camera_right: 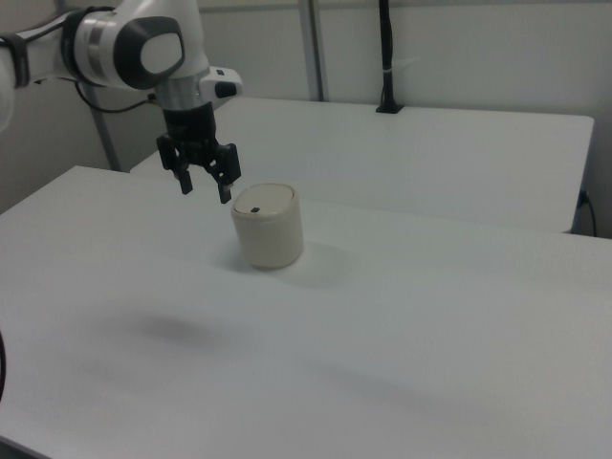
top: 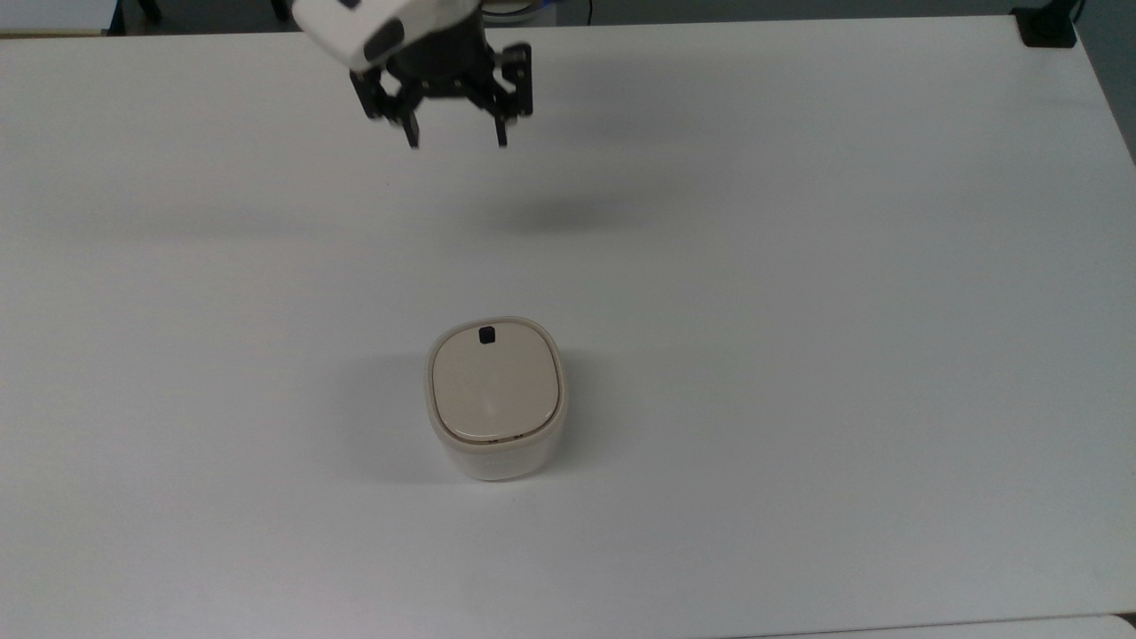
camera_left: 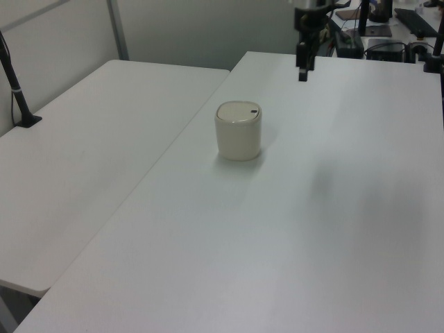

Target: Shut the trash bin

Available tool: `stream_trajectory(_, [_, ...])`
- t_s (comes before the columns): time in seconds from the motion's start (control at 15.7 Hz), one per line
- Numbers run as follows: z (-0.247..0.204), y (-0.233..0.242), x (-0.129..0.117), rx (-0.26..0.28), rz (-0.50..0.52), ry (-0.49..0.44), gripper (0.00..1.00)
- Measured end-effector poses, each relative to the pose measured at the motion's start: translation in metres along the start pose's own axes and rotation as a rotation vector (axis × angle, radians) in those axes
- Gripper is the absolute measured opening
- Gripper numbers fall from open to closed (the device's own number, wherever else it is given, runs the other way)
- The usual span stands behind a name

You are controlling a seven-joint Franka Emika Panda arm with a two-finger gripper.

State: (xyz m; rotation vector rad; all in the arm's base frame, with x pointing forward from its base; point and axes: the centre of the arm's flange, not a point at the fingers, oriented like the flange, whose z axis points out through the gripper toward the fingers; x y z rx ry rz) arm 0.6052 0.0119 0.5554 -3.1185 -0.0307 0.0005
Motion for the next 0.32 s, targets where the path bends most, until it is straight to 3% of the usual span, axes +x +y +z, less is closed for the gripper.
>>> stream_trajectory(0.06, [-0.003, 0.002, -0.009, -0.002, 0.027, -0.001, 0.97])
stream_trajectory(0.13, [-0.006, 0.005, -0.018, -0.003, 0.060, -0.003, 1.00])
stream_trajectory(0.32, [-0.010, 0.015, -0.034, -0.002, 0.127, -0.006, 1.00])
